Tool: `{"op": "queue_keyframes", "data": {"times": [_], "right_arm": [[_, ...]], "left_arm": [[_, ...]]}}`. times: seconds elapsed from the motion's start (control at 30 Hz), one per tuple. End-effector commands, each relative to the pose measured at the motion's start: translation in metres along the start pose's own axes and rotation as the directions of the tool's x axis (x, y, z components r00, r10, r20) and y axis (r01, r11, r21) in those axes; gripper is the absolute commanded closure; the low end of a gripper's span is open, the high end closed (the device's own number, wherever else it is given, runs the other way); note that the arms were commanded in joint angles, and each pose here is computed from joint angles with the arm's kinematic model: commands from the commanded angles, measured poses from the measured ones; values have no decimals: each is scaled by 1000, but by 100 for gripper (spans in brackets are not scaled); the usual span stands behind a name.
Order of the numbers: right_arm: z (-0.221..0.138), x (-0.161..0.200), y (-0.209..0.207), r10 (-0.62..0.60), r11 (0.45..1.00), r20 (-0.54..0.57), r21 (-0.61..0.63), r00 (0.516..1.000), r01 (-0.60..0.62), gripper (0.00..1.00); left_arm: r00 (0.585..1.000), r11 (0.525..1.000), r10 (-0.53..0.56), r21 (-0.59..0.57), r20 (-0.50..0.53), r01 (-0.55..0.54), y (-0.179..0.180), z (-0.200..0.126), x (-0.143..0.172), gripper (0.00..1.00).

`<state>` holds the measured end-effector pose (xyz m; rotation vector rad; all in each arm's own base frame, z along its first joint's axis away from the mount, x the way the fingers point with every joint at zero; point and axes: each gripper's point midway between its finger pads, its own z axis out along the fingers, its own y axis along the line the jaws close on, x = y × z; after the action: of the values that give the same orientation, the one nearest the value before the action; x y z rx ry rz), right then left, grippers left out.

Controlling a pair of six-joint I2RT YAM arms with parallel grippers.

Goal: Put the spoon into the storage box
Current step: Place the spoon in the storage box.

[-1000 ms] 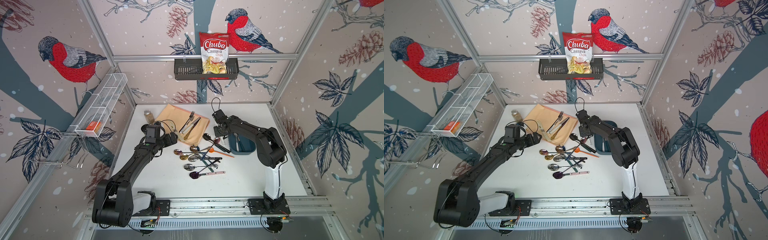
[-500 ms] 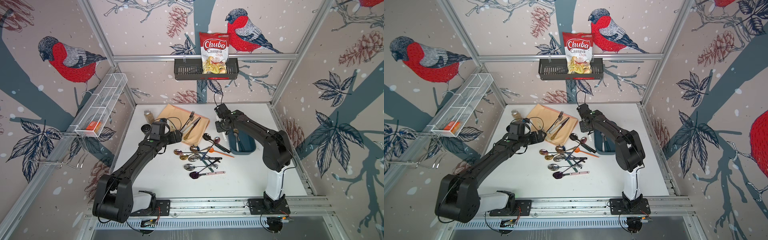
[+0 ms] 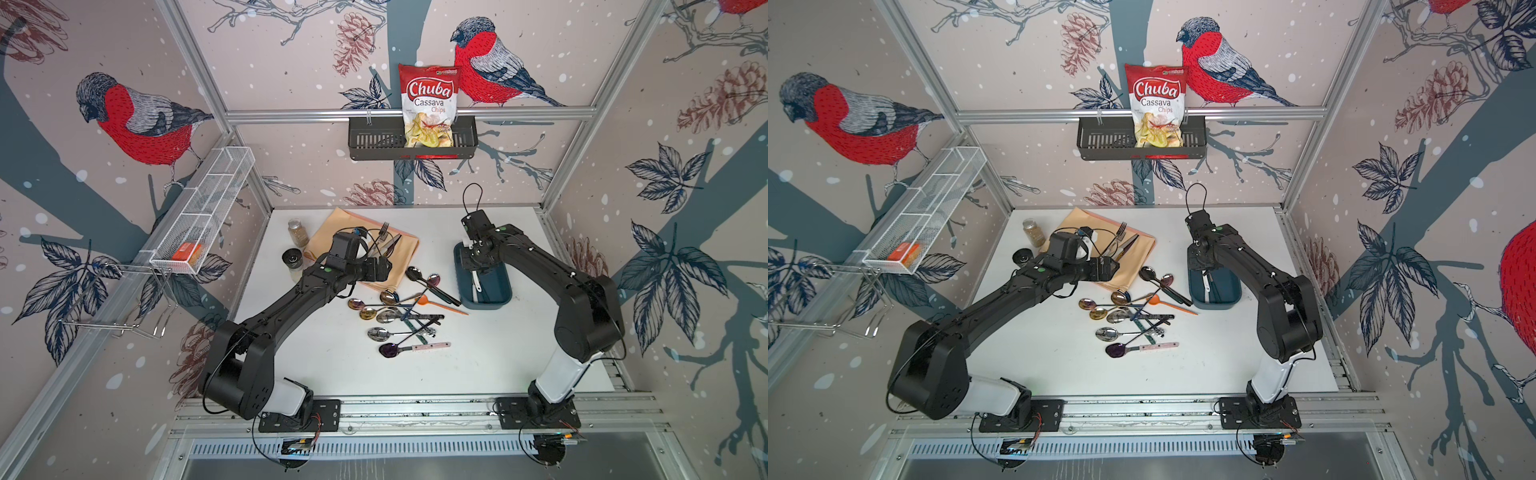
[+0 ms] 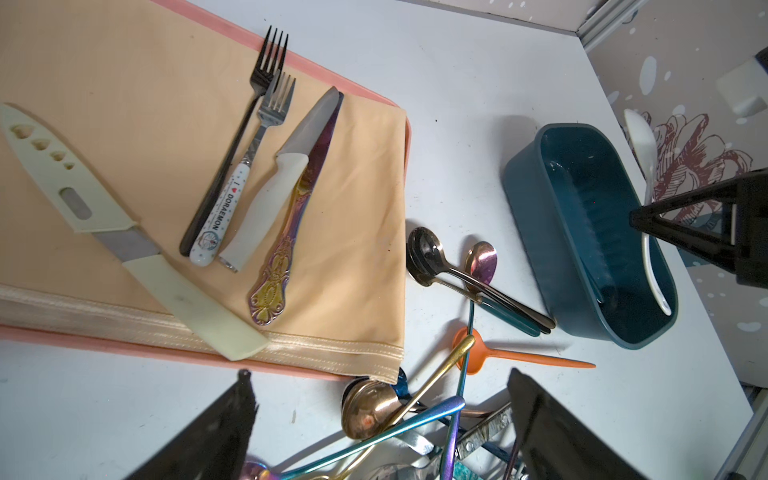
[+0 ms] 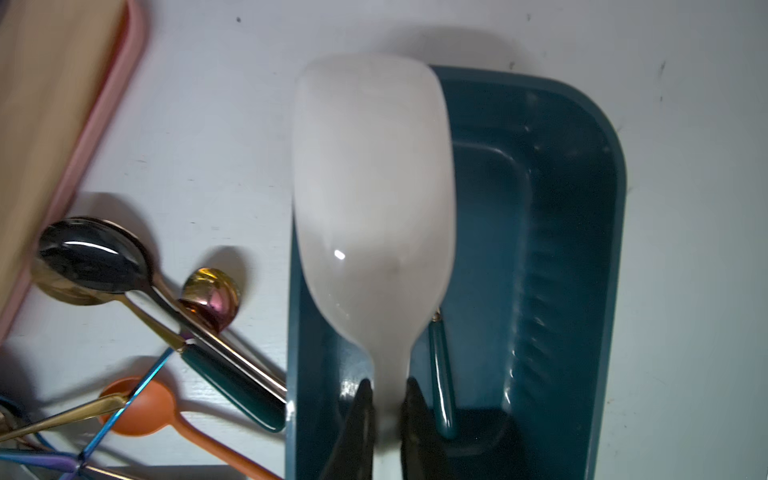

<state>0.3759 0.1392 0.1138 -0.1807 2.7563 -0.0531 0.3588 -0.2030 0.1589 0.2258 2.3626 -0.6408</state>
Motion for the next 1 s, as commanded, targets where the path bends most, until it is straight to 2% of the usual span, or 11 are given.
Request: {"op": "queue_keyframes", "data": {"times": [0.0, 0.53, 0.83, 0.87, 0.97], "right_arm": [[9, 8, -4, 32, 999, -9, -21, 999, -32, 86], [66, 24, -12, 30, 999, -107, -26, 994, -33, 83], [74, 31, -14, 27, 1000, -134, -5, 991, -28, 76], [73, 31, -14, 27, 1000, -131, -4, 991, -27, 75], [68, 26, -18, 18, 1000, -113, 17, 993, -16, 71]], "left_arm": [[999, 1000, 30, -5, -13, -30, -3, 1, 3, 4], [998, 999, 46, -9, -41, -47, -9, 10, 12, 4], [997, 996, 64, -52, -41, -66, -1, 8, 13, 4], [997, 996, 74, -55, -14, -74, -5, 4, 0, 4], [997, 994, 83, -72, -1, -83, -3, 0, -4, 4]]}}
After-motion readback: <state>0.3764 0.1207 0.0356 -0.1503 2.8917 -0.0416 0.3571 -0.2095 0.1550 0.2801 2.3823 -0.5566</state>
